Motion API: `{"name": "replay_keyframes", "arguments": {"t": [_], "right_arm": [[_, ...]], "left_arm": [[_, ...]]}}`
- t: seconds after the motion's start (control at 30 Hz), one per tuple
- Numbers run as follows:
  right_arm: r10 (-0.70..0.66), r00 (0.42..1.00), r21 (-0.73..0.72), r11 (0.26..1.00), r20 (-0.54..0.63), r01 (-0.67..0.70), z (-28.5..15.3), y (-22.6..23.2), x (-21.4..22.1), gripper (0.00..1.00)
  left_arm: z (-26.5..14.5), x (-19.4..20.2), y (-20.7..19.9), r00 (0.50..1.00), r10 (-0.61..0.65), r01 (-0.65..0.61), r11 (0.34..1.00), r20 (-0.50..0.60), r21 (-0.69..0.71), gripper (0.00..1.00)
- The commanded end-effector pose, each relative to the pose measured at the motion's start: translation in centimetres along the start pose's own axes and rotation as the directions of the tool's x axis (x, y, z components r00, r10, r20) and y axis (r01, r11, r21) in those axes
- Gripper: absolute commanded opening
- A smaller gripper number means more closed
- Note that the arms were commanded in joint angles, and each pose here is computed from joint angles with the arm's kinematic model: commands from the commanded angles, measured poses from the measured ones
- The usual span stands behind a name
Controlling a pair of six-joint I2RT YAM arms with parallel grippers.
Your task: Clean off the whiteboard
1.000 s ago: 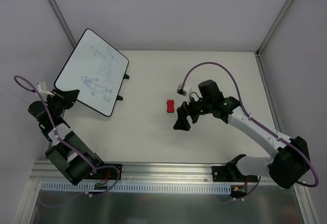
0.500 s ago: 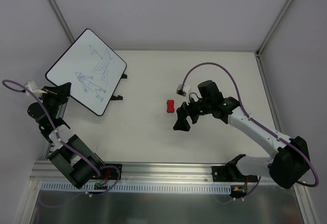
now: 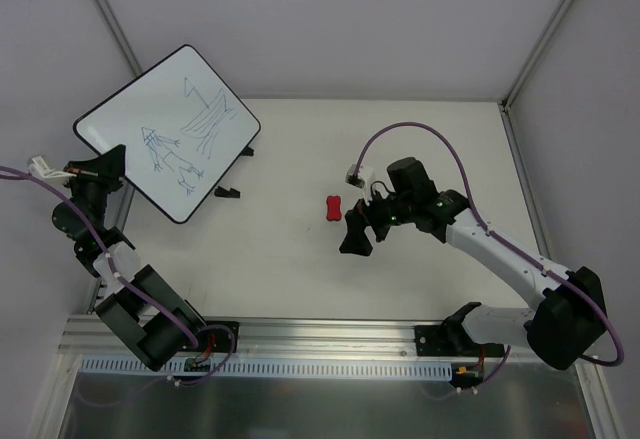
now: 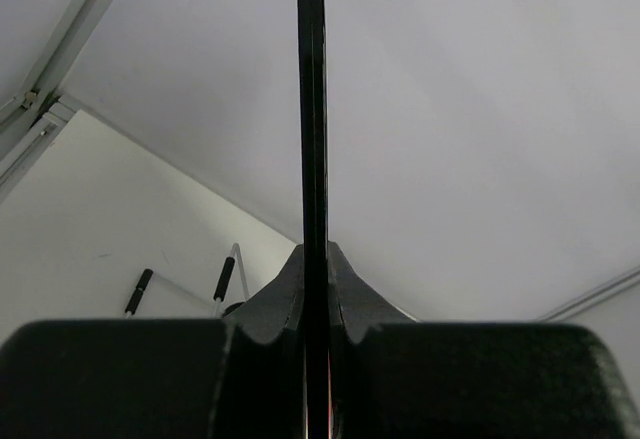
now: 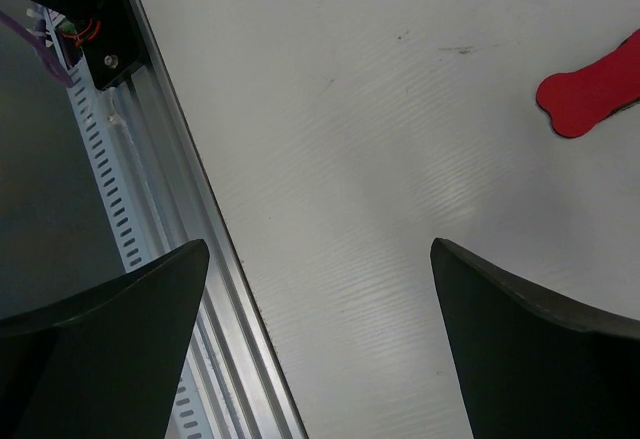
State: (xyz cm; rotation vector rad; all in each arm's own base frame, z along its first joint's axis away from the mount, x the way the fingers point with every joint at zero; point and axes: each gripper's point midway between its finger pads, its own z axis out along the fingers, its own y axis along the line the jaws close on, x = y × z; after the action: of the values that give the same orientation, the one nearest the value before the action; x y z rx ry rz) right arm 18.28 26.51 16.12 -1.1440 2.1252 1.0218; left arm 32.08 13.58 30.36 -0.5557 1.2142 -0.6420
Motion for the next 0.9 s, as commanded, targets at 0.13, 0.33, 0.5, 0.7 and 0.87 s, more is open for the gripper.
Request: {"name": "replay_keyframes", "arguments": {"t": [0.13, 0.33, 0.5, 0.7, 0.87], "right_arm": [[0.018, 0.998, 0.183, 0.983, 0.053, -0.028, -0.1, -3.1, -2.5, 0.99], [0.182, 0.972, 0.444, 0.866, 0.146, -0.229, 0.5, -8.8, -3.8, 0.99], [0.275, 0.939, 0.559, 0.755, 0.204, -0.343, 2.3, -12.1, -5.4, 0.97], [0.367, 0.904, 0.609, 0.672, 0.221, -0.421, 6.3, -14.5, -5.5, 0.91], [0.410, 0.884, 0.639, 0.622, 0.227, -0.453, 8.6, -15.5, -4.8, 0.86]], "left_arm": [[-0.2, -5.5, -8.6, 0.968, 0.088, -0.142, 0.964, 0.237, 0.224, 0.00], [-0.4, -3.4, -8.4, 0.978, 0.070, -0.115, 0.967, 0.194, 0.227, 0.00], [-0.1, -1.9, -8.8, 0.988, 0.054, -0.089, 0.965, 0.147, 0.245, 0.00], [0.2, -0.7, -9.6, 0.993, 0.050, -0.076, 0.960, 0.103, 0.270, 0.00], [0.3, 0.4, -9.6, 0.997, 0.057, -0.069, 0.960, 0.052, 0.271, 0.00]]}}
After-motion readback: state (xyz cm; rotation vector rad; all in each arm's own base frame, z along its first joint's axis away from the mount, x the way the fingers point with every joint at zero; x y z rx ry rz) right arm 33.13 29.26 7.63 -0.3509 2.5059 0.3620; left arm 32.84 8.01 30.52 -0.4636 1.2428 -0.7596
